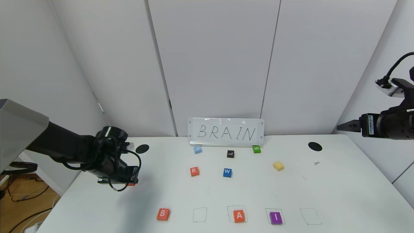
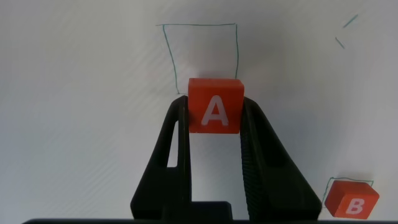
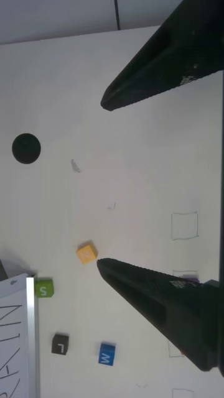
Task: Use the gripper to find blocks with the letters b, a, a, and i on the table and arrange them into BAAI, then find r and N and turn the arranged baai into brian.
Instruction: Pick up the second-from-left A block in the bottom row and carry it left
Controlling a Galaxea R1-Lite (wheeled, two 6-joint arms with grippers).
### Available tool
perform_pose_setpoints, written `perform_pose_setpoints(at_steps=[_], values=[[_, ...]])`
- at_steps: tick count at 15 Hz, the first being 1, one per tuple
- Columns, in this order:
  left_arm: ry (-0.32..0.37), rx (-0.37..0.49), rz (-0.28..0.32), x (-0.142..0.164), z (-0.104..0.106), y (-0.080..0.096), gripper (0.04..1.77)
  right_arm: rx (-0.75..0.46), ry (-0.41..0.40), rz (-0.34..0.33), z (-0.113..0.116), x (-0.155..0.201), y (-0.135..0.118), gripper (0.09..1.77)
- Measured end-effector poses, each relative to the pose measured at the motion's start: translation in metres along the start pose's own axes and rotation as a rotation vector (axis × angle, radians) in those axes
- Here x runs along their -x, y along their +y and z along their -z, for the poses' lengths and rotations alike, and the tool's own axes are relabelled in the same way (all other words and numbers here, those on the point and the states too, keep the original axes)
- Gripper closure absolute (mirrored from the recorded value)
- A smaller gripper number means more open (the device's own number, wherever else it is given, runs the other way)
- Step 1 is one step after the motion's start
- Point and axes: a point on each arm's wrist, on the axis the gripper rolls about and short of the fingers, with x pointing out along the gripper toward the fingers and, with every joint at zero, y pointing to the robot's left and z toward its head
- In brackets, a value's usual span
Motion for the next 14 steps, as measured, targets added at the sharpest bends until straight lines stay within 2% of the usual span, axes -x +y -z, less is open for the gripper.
perform_pose_setpoints(at_steps=[7,14], values=[[-0.021,-0.007,0.002,-0.016,-0.002,-0.004,1.29,-0.001,0.004,0.0,0.001,-0.001,0.0,0.15],[-0.012,0.005,-0.003,-0.023,-0.002,0.001,1.29,0.0,0.008,0.001,0.001,-0.002,0.0,0.15]])
